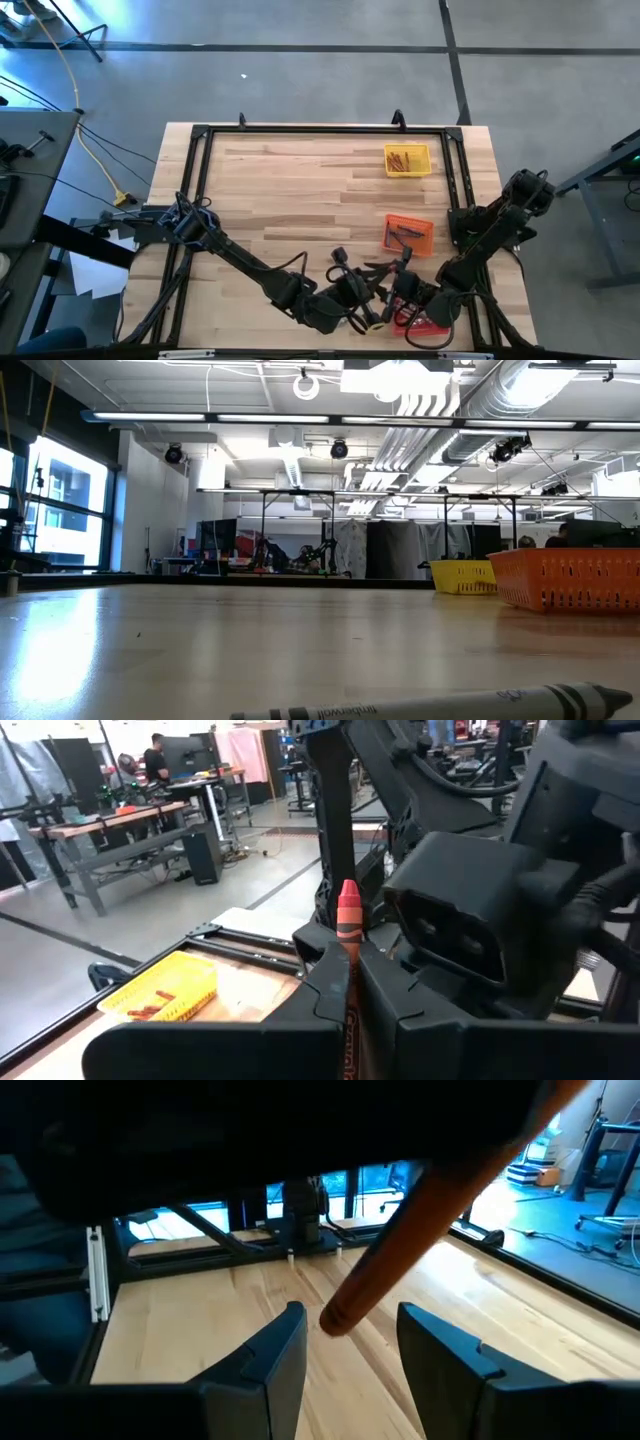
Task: Sort crayons
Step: Put the orange crayon into the yellow bin
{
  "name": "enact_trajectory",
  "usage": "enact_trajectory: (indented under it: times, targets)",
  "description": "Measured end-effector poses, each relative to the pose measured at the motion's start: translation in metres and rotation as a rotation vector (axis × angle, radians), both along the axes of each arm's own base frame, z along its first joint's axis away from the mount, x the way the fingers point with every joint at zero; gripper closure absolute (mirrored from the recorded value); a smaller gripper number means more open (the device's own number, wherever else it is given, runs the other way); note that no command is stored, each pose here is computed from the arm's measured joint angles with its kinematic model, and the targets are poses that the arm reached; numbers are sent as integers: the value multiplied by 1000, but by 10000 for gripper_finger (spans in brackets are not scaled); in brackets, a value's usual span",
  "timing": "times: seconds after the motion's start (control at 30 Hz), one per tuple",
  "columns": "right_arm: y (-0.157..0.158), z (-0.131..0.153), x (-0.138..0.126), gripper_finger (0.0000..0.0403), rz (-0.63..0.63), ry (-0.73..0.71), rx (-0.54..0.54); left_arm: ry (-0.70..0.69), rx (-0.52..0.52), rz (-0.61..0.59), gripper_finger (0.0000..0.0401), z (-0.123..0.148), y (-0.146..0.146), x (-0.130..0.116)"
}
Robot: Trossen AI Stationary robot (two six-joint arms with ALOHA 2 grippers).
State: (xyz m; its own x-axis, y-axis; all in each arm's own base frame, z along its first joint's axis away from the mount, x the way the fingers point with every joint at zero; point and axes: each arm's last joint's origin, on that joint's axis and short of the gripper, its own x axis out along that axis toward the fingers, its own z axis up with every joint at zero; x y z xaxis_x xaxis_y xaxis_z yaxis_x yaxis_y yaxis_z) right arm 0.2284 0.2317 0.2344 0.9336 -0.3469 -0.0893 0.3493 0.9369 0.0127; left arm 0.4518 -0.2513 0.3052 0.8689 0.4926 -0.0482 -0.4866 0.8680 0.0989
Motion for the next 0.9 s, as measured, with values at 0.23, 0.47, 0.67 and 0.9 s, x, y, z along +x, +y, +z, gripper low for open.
enact_trajectory:
  times: [0.23, 0.47, 0.67, 0.9]
  targets:
    - [1, 3, 0, 251, 3, -25, 31, 2, 0, -13, 401, 0, 0, 0]
    - [0, 8, -1, 251, 2, -41, 45, 3, -6, -12, 401, -3, 0, 0]
    - [-2, 13, -2, 252, 0, -39, 22, -9, -37, -11, 401, -14, -1, 1]
    - [-2, 13, -2, 316, -1, -43, 32, -17, -22, -12, 401, -11, 0, 0]
